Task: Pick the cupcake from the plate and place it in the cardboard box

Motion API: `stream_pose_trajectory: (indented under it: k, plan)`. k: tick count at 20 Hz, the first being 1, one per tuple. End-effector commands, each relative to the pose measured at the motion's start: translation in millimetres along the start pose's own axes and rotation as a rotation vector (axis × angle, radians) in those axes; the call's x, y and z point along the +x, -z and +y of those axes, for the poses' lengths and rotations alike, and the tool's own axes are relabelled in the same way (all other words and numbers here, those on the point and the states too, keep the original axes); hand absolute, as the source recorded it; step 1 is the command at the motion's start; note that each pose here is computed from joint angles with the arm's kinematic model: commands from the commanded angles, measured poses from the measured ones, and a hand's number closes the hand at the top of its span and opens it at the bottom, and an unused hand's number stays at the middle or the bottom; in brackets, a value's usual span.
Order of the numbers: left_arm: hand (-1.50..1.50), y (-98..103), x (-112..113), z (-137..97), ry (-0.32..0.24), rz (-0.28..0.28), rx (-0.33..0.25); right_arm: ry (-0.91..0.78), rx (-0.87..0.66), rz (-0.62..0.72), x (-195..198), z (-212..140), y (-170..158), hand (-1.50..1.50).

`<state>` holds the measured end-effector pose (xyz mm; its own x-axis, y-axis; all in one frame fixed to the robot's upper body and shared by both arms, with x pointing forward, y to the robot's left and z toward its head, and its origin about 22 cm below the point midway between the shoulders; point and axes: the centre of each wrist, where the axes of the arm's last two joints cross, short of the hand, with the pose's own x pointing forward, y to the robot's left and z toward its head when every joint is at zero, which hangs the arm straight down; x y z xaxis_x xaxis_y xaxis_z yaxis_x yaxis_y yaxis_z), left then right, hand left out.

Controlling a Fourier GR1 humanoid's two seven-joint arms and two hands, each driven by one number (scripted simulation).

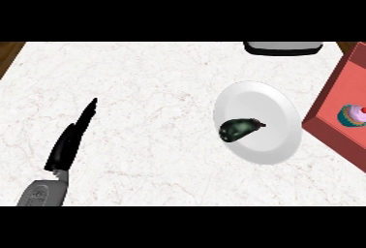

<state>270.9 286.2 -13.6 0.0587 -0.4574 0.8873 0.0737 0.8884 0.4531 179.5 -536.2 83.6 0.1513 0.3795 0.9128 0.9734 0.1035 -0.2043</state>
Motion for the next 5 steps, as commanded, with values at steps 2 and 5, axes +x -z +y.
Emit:
stream_pose_trajectory:
  k: [2,5]
  plan:
    - [0.00,-9,-2,0,0.021,-0.002,0.012,-0.030,0.008,-0.029,-25,-41,-4,-1.50]
    - [0.00,4,12,-4,0.004,-0.007,0.006,-0.037,0.018,-0.011,-18,-50,0,-1.50]
